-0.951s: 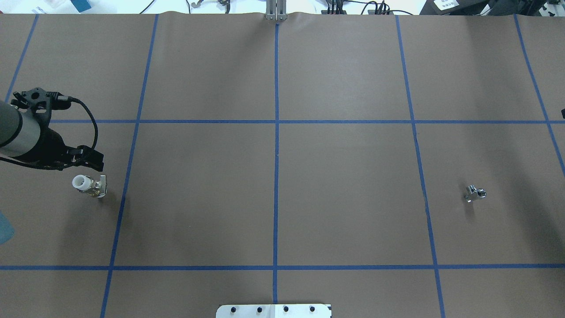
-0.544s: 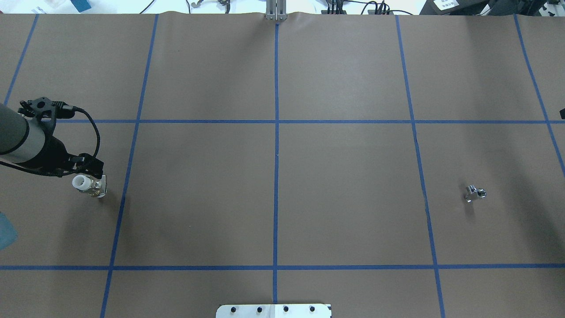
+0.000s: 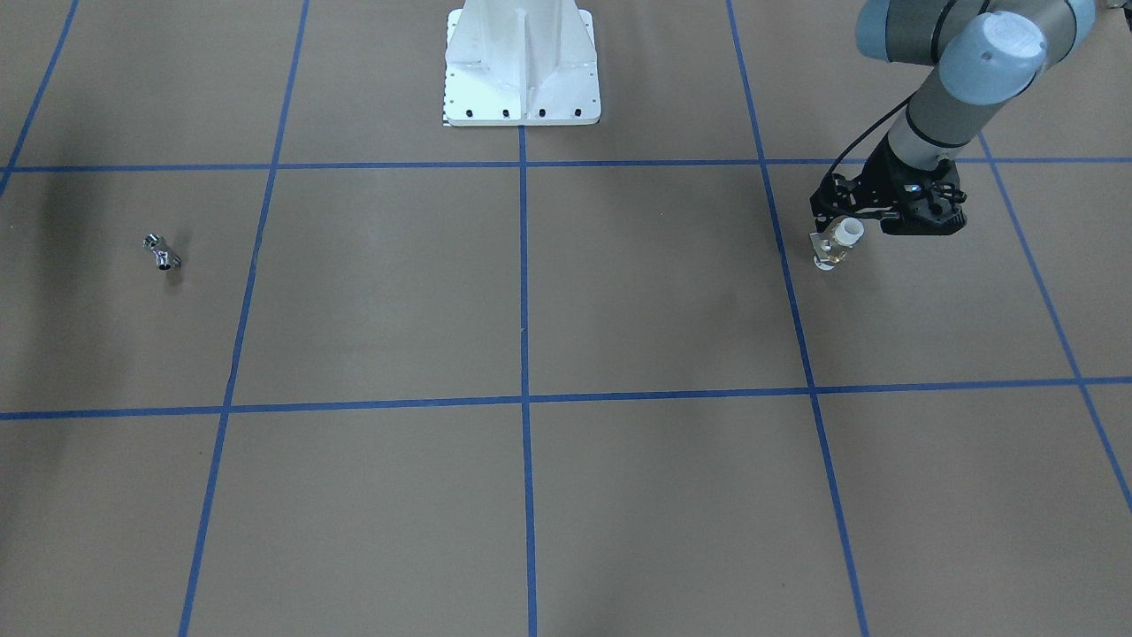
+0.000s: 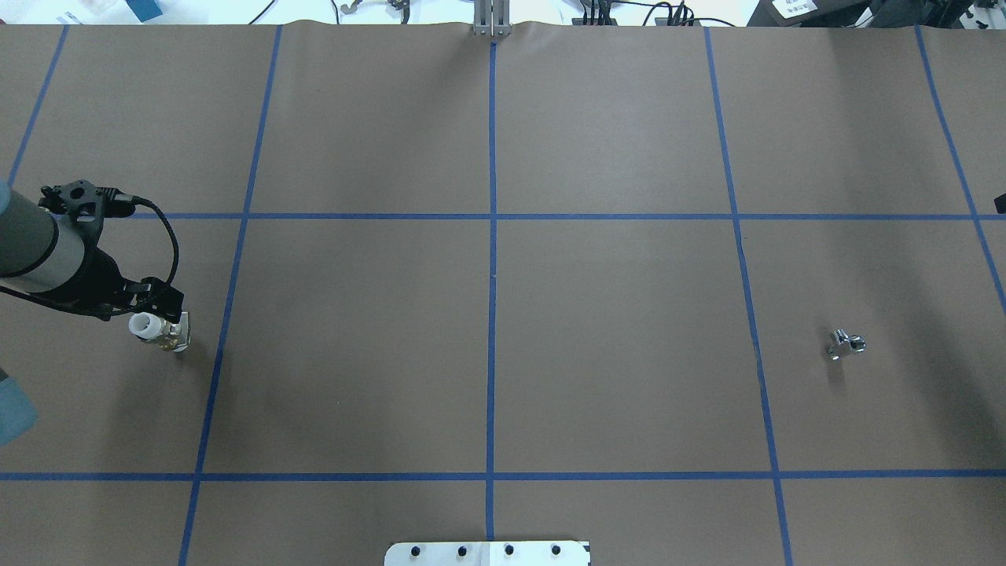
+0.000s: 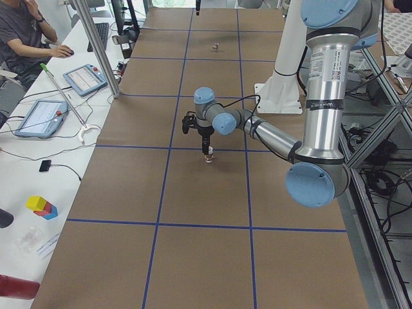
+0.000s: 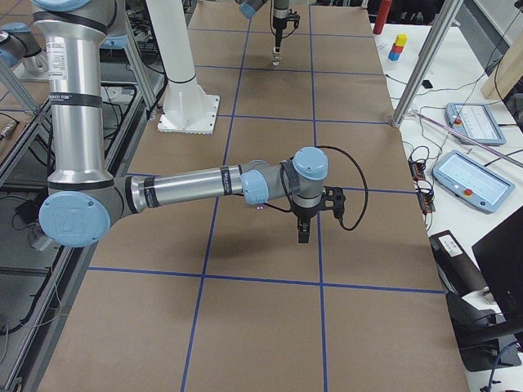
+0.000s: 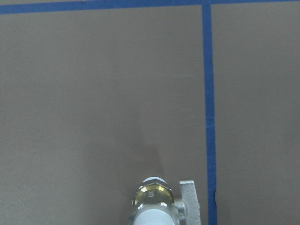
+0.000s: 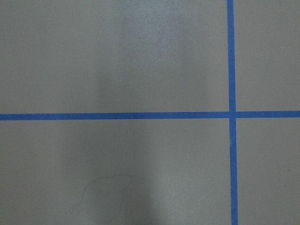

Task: Assemble PPR valve and pipe with both arms
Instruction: 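Close the left gripper on the valve's white pipe end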

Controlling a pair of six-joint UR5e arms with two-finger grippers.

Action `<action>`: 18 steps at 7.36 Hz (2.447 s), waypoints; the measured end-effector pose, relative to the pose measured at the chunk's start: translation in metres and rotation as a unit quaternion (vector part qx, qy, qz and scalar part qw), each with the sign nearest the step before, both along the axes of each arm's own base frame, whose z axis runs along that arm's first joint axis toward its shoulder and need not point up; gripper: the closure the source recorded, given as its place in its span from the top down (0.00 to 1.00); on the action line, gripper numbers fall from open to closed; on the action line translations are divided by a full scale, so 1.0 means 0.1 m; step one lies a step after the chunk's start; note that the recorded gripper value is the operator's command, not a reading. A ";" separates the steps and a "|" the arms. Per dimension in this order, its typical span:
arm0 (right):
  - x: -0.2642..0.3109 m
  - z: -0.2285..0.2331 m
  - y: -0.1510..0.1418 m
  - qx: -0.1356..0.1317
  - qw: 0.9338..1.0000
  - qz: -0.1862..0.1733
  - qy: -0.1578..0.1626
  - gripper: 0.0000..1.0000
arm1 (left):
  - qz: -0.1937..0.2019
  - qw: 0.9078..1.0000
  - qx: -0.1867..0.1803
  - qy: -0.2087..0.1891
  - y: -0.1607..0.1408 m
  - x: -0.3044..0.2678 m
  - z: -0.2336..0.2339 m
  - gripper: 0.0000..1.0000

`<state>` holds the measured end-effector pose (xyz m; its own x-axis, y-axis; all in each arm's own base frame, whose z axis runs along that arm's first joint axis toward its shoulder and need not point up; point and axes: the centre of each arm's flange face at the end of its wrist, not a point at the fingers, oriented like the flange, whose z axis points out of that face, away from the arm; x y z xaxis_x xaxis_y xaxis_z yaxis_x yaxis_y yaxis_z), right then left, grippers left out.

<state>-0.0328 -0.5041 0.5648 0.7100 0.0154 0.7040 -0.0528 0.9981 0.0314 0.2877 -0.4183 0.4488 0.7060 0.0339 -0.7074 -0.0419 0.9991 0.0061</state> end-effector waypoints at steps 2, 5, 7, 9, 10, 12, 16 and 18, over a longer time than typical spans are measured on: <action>0.00 0.00 0.00 0.000 1.000 0.000 0.000 1.00 | 0.009 1.000 -0.010 0.009 0.01 0.03 0.00 0.86; -0.01 -0.01 0.00 0.001 1.000 -0.001 0.000 1.00 | 0.020 0.999 -0.019 0.017 0.04 0.04 0.01 0.85; -0.01 -0.01 0.00 0.001 1.000 -0.001 -0.001 1.00 | 0.021 0.999 -0.020 0.016 0.04 0.03 0.04 0.85; -0.02 -0.01 0.00 0.000 1.000 -0.001 -0.001 1.00 | 0.021 0.999 -0.020 0.016 0.04 0.04 0.04 0.84; -0.02 -0.01 0.00 0.000 1.000 -0.002 -0.001 1.00 | 0.021 0.999 -0.020 0.015 0.04 0.04 0.05 0.84; -0.03 -0.02 0.00 0.001 1.000 -0.002 -0.001 1.00 | 0.020 0.999 -0.022 0.011 0.03 0.04 0.10 0.78; -0.04 -0.03 0.00 0.002 1.000 -0.003 -0.001 1.00 | 0.019 0.999 -0.024 0.012 0.03 0.03 0.09 0.01; -0.04 -0.03 0.00 0.002 1.000 -0.003 -0.001 1.00 | 0.019 0.999 -0.022 0.015 0.04 0.01 0.05 0.00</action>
<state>-0.0365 -0.5036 0.5615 0.7080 0.0080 0.7062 -0.0466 0.9983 0.0354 0.2887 -0.4147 0.4540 0.6831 0.0285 -0.7298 -0.0802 0.9961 -0.0361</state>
